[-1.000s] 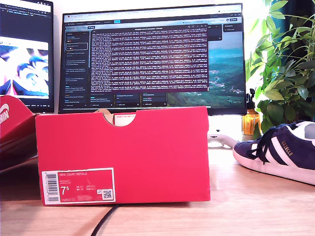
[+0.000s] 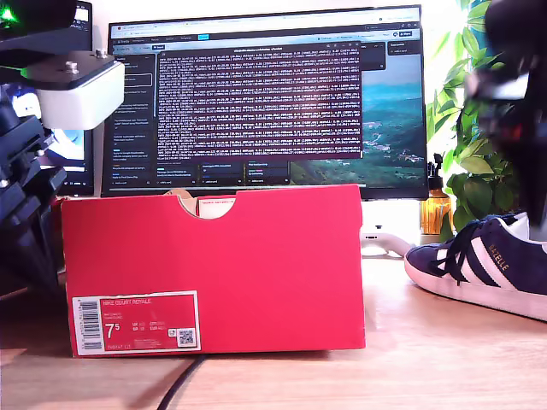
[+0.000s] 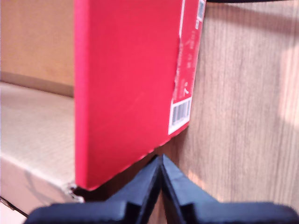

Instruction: Pack the blue shoes by picking the first shoe and placing it inside the red shoebox, left side, then picking and rotating the second shoe and placing it in the shoebox

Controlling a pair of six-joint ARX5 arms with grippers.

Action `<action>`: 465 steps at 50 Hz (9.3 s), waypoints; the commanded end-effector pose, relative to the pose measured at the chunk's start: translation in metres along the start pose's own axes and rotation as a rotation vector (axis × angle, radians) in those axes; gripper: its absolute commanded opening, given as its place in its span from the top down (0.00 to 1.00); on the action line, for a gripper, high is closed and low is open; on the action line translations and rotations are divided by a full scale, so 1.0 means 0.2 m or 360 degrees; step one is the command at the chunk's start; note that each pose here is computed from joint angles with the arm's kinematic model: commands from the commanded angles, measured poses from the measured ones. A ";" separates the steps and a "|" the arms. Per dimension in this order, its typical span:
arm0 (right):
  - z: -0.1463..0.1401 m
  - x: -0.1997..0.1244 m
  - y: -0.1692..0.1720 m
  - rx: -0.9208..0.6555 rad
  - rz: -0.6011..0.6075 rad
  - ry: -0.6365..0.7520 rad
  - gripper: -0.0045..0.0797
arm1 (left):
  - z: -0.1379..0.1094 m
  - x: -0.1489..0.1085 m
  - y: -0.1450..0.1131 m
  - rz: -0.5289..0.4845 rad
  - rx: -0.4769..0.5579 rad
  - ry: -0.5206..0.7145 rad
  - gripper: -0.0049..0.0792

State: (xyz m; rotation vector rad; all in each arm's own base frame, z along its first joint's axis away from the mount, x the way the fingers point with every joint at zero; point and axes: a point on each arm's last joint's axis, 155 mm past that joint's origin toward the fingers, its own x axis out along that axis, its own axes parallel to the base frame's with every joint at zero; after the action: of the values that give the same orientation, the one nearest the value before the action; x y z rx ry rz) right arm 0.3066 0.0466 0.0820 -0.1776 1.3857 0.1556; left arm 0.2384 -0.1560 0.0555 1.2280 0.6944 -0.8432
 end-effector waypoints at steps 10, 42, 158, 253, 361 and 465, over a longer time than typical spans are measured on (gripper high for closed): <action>-0.11 0.20 0.02 -0.0053 0.0017 0.0272 0.48 | 0.04 0.00 0.03 0.0031 0.0000 -0.0032 0.96; 0.04 0.15 0.13 0.0058 0.0103 0.0133 0.96 | 0.04 0.00 0.03 0.0030 -0.0013 -0.0031 0.96; 0.55 -0.14 1.68 0.0219 0.1235 -0.0410 0.96 | 0.02 0.00 0.05 0.0054 -0.0013 -0.0006 0.96; 0.41 -0.25 0.29 0.1260 -0.0255 -0.0059 0.48 | 0.03 0.00 0.03 0.0029 -0.0012 -0.0019 0.96; -0.17 0.19 -0.55 0.2522 -0.0514 -0.0039 0.95 | 0.09 0.00 -0.02 -0.0070 -0.0011 -0.0129 0.96; 0.91 -1.22 0.31 -0.0916 0.0210 -0.1351 0.96 | 0.11 -0.01 -0.04 -0.0093 -0.0010 -0.0154 0.96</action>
State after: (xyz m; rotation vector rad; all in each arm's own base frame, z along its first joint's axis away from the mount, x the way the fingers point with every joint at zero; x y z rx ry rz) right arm 0.4306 0.1316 0.3119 -0.3872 0.6165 0.6349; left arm 0.2298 -0.1718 0.0545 1.1701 0.6682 -0.9330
